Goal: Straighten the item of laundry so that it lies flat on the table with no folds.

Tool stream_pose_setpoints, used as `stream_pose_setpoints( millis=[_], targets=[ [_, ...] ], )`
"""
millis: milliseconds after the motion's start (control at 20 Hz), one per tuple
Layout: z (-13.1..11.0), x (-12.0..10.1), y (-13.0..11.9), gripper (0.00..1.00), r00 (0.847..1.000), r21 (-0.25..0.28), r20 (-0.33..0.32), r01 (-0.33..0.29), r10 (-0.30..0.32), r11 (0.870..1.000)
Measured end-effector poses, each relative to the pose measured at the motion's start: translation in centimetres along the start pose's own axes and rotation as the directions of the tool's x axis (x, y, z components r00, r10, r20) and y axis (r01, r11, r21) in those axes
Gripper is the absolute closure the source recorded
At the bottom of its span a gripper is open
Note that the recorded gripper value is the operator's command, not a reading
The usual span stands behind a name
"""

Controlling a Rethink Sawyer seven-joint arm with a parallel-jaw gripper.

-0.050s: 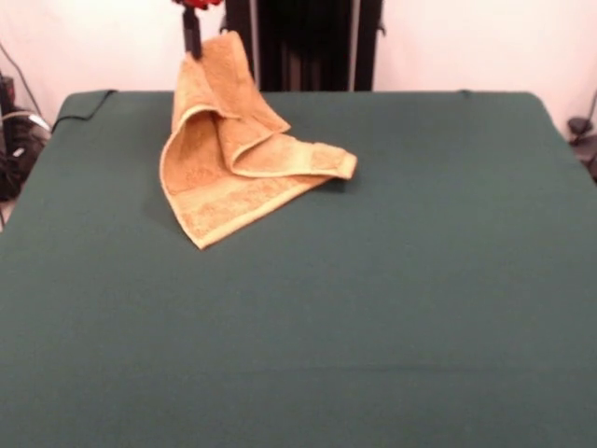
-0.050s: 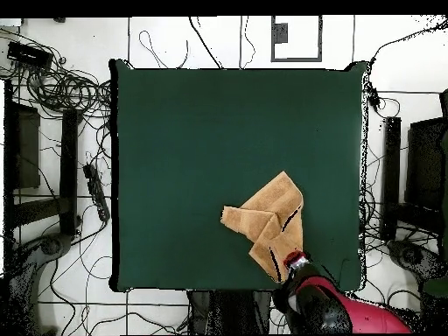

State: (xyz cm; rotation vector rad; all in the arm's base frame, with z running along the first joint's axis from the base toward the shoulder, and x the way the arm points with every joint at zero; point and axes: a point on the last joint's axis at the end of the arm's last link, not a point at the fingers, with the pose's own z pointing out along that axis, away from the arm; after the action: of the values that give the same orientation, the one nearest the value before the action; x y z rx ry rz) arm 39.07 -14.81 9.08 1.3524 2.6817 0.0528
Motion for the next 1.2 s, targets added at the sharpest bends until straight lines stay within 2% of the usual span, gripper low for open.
stream_pose_setpoints(
  millis=[300,650,900,1200],
  targets=[
    [0.4,0.1,-1.5,1.0,0.999,-0.007,-0.006,0.041,-0.041,0.999],
    [2.1,2.1,-2.0,1.0,0.99,-0.018,-0.053,0.129,-0.13,0.991],
    [5.1,4.2,-1.8,1.0,0.968,-0.017,-0.108,0.228,-0.228,0.974],
    [8.6,6.0,-2.4,1.0,0.941,-0.009,-0.157,0.302,-0.3,0.953]
  ],
)
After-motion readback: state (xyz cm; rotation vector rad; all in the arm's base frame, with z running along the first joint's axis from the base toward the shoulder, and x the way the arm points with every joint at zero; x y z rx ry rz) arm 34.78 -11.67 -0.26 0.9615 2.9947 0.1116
